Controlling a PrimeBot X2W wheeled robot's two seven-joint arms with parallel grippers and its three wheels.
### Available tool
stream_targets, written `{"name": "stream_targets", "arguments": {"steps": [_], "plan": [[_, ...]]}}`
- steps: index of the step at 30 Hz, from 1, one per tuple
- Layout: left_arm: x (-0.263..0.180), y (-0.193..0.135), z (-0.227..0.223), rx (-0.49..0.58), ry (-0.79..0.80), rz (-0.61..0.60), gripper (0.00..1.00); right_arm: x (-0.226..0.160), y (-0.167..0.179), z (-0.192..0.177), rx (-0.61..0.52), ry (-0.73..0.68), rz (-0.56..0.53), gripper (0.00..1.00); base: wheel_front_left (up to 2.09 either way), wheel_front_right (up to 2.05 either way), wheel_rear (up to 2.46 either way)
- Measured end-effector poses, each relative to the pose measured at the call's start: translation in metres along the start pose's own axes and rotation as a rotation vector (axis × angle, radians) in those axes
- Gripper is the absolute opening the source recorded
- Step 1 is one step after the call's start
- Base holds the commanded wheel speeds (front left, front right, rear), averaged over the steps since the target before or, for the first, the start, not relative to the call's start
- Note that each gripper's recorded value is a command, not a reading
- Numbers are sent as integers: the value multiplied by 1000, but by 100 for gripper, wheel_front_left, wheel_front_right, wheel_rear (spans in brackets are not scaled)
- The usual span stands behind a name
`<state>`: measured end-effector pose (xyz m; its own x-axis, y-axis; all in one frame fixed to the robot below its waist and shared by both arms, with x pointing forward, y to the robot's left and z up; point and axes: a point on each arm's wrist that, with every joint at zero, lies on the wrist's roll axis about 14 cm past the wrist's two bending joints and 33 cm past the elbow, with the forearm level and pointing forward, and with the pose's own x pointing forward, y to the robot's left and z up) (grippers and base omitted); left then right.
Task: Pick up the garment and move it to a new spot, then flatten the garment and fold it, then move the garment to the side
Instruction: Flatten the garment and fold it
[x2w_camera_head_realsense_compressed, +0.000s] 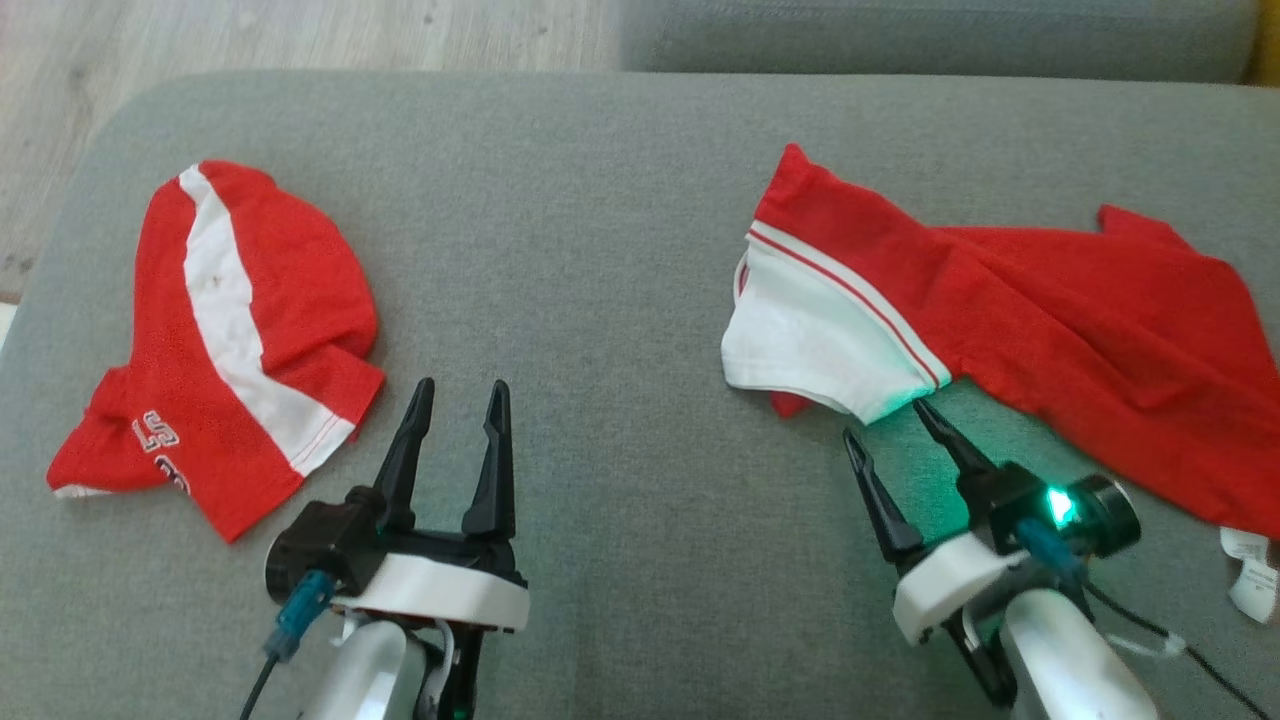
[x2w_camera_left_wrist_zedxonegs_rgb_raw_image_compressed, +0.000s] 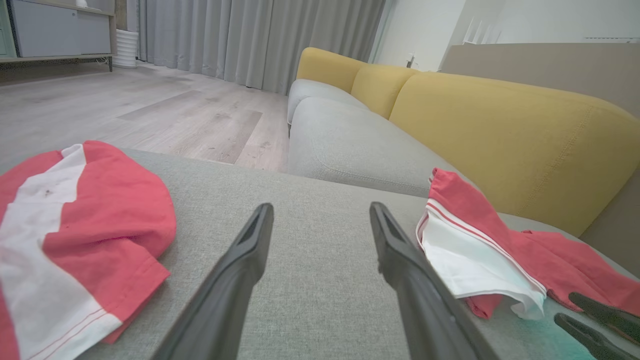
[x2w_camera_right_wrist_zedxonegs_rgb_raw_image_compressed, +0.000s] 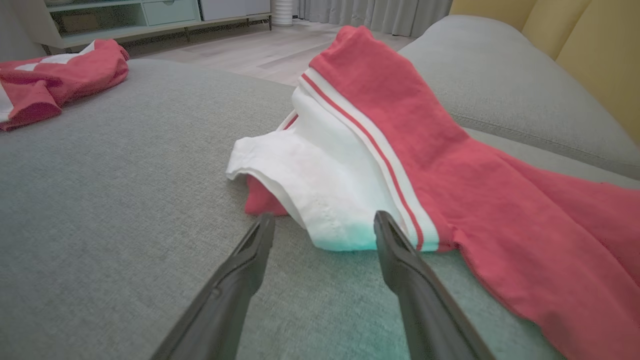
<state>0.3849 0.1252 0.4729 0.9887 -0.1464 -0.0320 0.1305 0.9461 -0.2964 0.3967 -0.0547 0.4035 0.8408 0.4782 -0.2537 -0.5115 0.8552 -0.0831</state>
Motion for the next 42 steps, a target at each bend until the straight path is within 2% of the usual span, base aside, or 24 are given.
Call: {"name": "stream_targets", "arguments": {"steps": [7, 8, 9, 10, 15, 28, 31, 37, 42], "plan": [[5, 7, -3, 3, 10, 16, 100, 21, -9, -6, -35, 37, 5, 100, 0, 0, 0], [6, 7, -2, 4, 9, 17, 100, 22, -10, -10, -33, 49, 4, 80, 0, 0, 0], [7, 8, -2, 5, 7, 17, 100, 23, -10, -12, -31, 56, 5, 33, 0, 0, 0], [8, 8, -1, 6, 6, 17, 100, 24, -10, -14, -29, 62, 7, 0, 0, 0, 0], [9, 7, -1, 7, 4, 13, 100, 27, -11, -7, -28, 43, -2, 0, 0, 0, 0], [4, -1, 10, 12, -24, -8, 100, 20, -47, 92, -54, -250, -106, 0, 0, 0, 0], [2, -1, 11, 14, -26, -6, 100, 22, -66, 103, -101, -268, -125, 0, 0, 0, 0], [-2, 4, 3, 3, -4, 11, 100, 50, -118, 151, -240, -316, -156, 0, 0, 0, 0], [-5, 12, -6, -14, 25, 32, 100, 81, -161, 170, -290, -254, -190, 0, 0, 0, 0]]}}
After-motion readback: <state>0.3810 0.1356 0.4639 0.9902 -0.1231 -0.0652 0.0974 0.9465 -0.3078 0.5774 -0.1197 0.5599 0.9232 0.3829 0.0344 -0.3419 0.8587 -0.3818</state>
